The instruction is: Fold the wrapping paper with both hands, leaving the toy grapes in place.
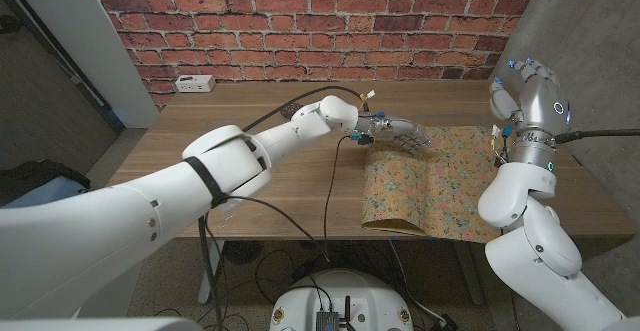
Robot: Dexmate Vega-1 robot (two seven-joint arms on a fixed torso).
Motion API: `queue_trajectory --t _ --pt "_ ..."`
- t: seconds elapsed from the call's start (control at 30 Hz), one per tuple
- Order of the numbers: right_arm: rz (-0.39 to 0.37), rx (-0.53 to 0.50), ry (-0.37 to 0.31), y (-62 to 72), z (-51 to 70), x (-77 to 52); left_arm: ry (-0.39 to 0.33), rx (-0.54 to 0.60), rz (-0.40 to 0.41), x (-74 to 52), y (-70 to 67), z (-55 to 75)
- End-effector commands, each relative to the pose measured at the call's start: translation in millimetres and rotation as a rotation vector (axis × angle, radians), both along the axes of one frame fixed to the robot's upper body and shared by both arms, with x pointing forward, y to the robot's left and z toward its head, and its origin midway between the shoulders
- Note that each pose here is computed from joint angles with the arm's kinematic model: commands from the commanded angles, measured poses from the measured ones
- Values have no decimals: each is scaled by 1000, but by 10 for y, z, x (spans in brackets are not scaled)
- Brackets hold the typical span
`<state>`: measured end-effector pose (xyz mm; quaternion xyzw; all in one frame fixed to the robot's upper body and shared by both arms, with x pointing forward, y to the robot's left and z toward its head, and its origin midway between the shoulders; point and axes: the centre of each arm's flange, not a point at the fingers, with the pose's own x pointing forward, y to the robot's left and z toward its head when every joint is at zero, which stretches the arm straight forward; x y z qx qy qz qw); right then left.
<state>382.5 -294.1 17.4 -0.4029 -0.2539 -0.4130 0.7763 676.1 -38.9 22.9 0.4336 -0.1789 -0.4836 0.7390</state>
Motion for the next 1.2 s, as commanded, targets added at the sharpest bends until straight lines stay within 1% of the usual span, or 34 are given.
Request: queue_trajectory --t 0.03,0.07,0.1,0.27,0.33,0.4,0.47,0.53,0.6,0.67,0.7,0.8,0.93,1.2 --pt "109 24 142 14 -99 225 -261 -282 20 -676 114 536" --pt "118 24 149 18 -107 242 -266 -298 30 -681 146 527" --pt "137 28 172 32 -120 285 -272 -318 33 -685 198 512" --pt "193 23 246 98 -177 422 -279 -329 11 -694 274 502" --pt "217 24 264 123 -198 481 -289 -338 -29 -691 284 503" --pt "229 15 284 150 -205 526 -304 -335 -90 -697 282 517" --pt "239 8 295 174 -210 565 -317 -366 -152 -710 281 530" --pt "247 11 303 193 -216 602 -324 -401 -179 -742 293 542" --pt "261 9 312 206 -231 638 -348 -424 -174 -789 322 561" --pt "271 8 323 217 -250 672 -358 -443 -153 -826 365 569" --pt "276 10 327 220 -258 686 -367 -453 -130 -846 393 568" --pt "291 14 339 234 -291 743 -407 -482 -44 -900 484 542" --pt "308 16 360 255 -335 818 -435 -521 62 -946 588 488" --pt "329 11 399 319 -404 922 -473 -600 202 -1014 827 445"
